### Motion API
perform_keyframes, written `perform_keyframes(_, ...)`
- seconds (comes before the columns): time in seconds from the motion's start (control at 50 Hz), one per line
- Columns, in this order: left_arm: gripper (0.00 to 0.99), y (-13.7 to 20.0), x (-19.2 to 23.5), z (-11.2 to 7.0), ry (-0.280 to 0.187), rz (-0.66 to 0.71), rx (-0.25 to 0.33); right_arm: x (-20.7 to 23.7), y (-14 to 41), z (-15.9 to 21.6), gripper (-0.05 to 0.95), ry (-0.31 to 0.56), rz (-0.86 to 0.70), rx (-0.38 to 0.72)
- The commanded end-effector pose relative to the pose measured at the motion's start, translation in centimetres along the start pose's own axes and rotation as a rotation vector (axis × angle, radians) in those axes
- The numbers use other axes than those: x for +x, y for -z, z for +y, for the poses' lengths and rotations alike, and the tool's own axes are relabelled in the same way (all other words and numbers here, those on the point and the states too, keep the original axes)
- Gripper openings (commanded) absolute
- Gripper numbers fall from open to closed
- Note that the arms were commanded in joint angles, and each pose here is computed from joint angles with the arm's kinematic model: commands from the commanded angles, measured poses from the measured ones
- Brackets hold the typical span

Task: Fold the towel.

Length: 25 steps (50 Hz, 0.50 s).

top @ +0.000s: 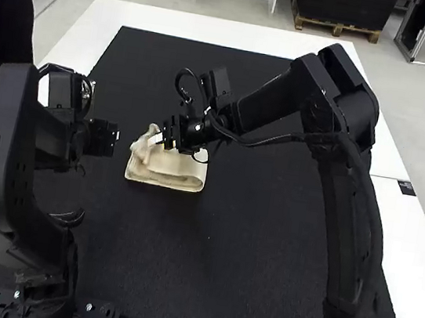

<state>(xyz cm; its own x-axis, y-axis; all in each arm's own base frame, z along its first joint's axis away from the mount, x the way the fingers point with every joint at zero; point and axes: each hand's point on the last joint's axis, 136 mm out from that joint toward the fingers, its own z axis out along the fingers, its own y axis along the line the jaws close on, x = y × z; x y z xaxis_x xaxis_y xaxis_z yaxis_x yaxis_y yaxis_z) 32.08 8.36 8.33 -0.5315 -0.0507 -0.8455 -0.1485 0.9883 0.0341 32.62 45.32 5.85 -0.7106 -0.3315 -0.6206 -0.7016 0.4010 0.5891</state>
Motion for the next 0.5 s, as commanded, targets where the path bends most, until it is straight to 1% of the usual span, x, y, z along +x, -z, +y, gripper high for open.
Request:
perform_keyframes(0.0, 0.974, 0.2, -0.6, 0.4, 0.009, -0.024, -0.017, -2.3, 0.9, 1.4, 0.48, 0.021, -0.043, -0.038)
perform_keyframes(0.02, 0.974, 0.2, -0.6, 0.4, 0.007, -0.026, -0.017, -2.4, 1.2, 1.4, 0.36, 0.021, -0.046, -0.041)
perform_keyframes(0.04, 0.974, 0.2, -0.6, 0.4, 0.007, -0.026, -0.017, -2.5, 1.3, 1.5, 0.28, 0.021, -0.046, -0.046)
perform_keyframes(0.06, 0.974, 0.2, -0.6, 0.4, 0.009, -0.026, -0.017, -2.6, 1.5, 1.5, 0.13, 0.019, -0.048, -0.050)
perform_keyframes(0.08, 0.974, 0.2, -0.6, 0.4, 0.007, -0.026, -0.017, -2.8, 1.7, 1.4, 0.03, 0.017, -0.052, -0.050)
perform_keyframes(0.14, 0.974, 0.2, -0.7, 0.4, 0.007, -0.027, -0.017, -2.7, 2.0, 1.5, 0.01, 0.004, -0.047, -0.070)
perform_keyframes(0.24, 0.972, 0.2, -0.8, 0.5, 0.005, -0.030, -0.017, -2.4, 2.0, 1.2, -0.01, -0.002, -0.044, -0.069)
perform_keyframes(0.48, 0.972, 0.2, -1.1, 0.5, 0.005, -0.039, -0.018, -2.0, 1.2, 0.0, -0.02, -0.001, -0.050, -0.065)
